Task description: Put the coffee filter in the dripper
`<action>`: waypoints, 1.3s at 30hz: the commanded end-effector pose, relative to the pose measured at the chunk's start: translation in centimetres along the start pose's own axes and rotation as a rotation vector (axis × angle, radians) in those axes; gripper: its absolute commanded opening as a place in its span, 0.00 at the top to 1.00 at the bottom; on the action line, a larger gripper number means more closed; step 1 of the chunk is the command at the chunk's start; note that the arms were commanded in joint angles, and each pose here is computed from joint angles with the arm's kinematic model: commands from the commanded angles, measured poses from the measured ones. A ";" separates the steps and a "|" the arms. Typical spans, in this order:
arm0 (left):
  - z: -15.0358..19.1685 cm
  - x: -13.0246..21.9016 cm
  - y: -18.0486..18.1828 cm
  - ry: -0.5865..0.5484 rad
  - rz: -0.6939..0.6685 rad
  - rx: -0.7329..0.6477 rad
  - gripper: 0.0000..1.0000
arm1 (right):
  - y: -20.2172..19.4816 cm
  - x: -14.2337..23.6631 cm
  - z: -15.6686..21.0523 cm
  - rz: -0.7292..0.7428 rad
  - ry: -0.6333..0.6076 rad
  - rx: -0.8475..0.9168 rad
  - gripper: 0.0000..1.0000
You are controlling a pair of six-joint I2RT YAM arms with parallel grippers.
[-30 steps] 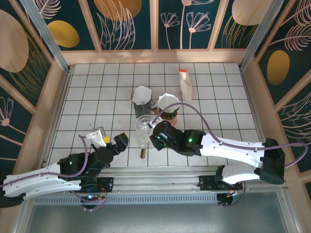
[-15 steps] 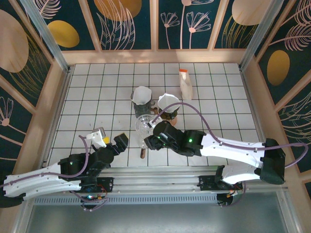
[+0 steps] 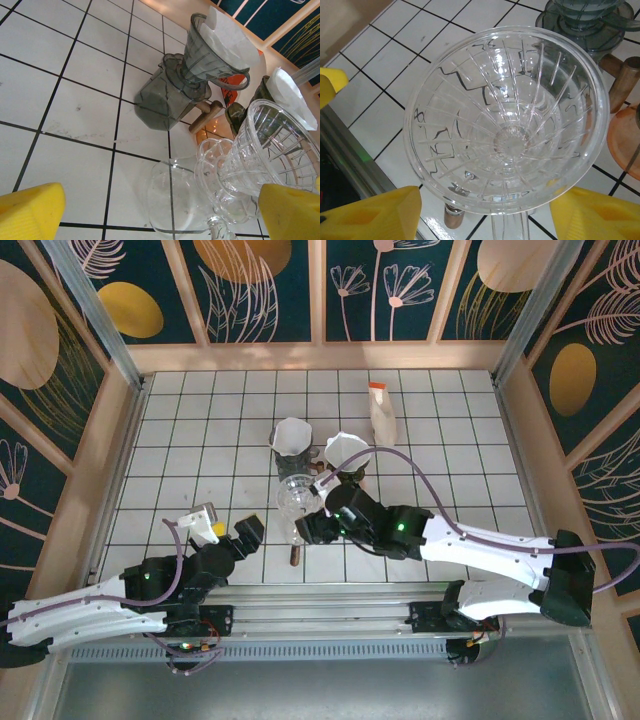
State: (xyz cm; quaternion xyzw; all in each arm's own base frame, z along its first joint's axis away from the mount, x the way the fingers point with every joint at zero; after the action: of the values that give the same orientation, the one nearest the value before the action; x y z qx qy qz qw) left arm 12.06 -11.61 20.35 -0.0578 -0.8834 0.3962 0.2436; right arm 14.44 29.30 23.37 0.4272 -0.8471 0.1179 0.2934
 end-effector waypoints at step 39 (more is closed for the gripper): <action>0.1 -0.1 -1.5 0.008 0.030 -0.026 0.02 | -22.8 5.0 -2.6 0.562 -0.192 -0.384 0.59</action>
State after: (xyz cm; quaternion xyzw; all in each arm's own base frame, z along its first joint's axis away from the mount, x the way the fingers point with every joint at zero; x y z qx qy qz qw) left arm 12.21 -12.33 20.26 -0.0634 -0.8883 0.3834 0.2449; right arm 28.83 13.50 28.06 0.0977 -0.9668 -0.0008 0.2362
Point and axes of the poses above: each hand's point on the last joint's axis, 136 mm out from that joint toward the fingers, its own x axis back along the fingers, its own y axis along the line the jaws close on, z = x × y, the point moved 6 cm from there along x, back along the fingers, and after that the axes turned 14 degrees about x, right-handed, at the moved point
